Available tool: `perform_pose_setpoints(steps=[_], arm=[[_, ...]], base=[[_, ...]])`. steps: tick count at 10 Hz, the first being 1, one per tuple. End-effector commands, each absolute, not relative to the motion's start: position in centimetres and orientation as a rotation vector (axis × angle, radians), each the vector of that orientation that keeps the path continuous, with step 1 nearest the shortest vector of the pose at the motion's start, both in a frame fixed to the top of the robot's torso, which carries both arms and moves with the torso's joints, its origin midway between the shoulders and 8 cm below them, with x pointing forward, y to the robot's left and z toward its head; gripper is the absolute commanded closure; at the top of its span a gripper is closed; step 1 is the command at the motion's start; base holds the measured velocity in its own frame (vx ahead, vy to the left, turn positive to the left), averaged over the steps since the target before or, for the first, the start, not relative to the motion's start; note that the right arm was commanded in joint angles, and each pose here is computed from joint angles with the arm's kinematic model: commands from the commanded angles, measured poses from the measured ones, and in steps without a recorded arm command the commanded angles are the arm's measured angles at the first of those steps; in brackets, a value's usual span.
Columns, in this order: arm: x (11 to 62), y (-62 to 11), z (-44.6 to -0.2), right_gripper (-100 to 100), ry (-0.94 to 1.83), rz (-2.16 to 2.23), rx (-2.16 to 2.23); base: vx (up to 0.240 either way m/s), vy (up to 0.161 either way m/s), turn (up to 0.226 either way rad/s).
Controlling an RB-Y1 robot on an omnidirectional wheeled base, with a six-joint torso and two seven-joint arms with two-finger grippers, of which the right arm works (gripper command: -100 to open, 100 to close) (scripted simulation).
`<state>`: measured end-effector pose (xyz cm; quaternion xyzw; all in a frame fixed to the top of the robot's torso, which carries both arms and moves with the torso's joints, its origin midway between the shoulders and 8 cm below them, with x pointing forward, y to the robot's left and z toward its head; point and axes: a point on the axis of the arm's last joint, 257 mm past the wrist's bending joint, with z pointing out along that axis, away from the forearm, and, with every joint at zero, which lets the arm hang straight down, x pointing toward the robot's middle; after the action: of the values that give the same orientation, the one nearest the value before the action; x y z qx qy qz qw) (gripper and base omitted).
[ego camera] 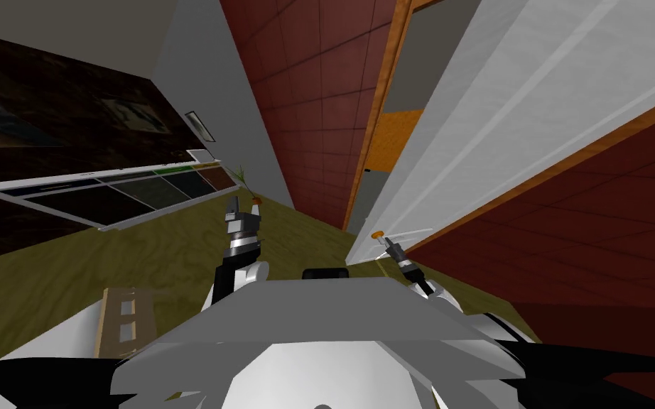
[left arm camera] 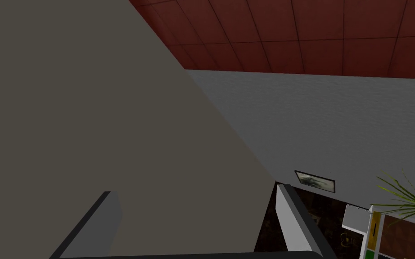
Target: Pull the door open
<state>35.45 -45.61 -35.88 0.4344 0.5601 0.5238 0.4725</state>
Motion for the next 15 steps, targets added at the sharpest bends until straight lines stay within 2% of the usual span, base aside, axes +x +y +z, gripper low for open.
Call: perform_pose_setpoints(steps=[1, 15], arm=[[34.9, -45.6, -35.9, 100, 1.376, 1.287, 1.058], [32.4, -46.3, -35.7, 100, 1.389, 1.303, 1.044]], base=[[-0.232, -0.12, 0.189], [-0.184, -0.088, 0.161]])
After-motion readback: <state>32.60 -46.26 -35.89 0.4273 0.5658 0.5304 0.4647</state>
